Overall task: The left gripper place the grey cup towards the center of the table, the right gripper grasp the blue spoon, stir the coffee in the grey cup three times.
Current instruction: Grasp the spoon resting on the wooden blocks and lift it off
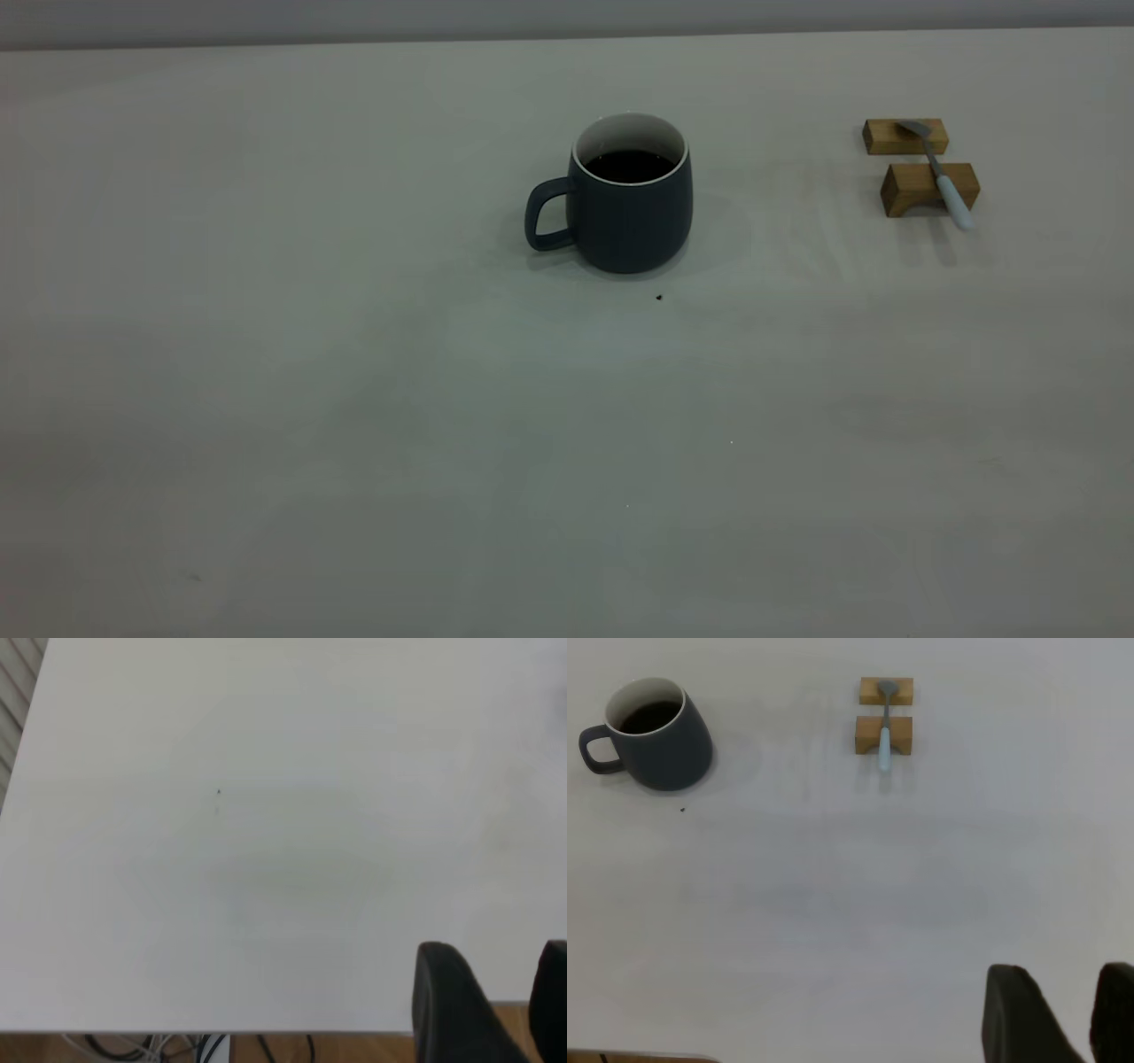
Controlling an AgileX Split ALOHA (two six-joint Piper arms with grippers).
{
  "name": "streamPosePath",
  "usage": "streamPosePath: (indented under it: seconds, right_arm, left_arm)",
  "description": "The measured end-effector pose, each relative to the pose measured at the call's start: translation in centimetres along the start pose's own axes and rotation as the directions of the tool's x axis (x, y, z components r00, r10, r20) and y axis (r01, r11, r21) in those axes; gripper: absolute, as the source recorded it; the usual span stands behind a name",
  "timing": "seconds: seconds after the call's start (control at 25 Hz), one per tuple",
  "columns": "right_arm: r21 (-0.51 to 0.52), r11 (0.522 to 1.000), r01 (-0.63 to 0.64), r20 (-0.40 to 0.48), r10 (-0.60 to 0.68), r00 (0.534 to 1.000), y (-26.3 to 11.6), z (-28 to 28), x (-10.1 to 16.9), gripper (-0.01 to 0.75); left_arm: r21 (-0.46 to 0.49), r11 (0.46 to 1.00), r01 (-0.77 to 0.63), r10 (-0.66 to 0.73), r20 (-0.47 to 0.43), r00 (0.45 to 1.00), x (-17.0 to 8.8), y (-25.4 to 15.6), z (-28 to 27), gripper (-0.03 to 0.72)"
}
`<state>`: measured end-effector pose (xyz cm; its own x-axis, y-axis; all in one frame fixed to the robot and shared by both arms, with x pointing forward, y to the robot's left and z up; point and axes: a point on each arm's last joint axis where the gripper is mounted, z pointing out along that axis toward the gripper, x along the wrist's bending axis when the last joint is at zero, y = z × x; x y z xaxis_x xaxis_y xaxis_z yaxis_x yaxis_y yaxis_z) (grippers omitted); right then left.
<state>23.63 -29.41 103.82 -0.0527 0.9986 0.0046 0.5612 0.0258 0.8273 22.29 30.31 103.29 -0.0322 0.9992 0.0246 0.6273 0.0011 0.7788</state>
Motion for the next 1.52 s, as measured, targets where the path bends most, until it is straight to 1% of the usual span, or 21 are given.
streamPosePath:
  seconds: [0.12,1.2,1.36,1.44,1.52]
  right_arm:
    - [0.0,1.0,0.0,0.0,0.0,1.0,0.0,0.0,0.0,0.242]
    - [-0.001,1.0,-0.002,-0.001,0.002,1.0,0.0,0.0,0.0,0.242]
    - [-0.003,0.999,-0.038,-0.001,0.038,0.999,0.0,0.0,0.0,0.244]
    - [-0.012,0.999,-0.051,-0.001,0.051,0.999,0.3,-0.1,0.0,0.272]
    - [-0.006,0.999,-0.047,0.008,0.047,0.999,1.3,-0.2,-0.1,0.334]
  left_arm:
    - [-0.002,1.0,-0.003,0.003,0.012,1.0,0.0,0.0,0.0,0.297]
    - [-0.003,1.0,-0.003,0.003,0.012,1.0,0.0,0.0,0.0,0.297]
    - [-0.003,1.0,-0.003,0.003,0.012,1.0,0.0,0.0,0.0,0.297]
    - [-0.003,1.0,-0.003,0.003,0.012,1.0,0.0,0.0,0.0,0.297]
    - [-0.003,1.0,-0.003,0.003,0.012,1.0,0.0,0.0,0.0,0.297]
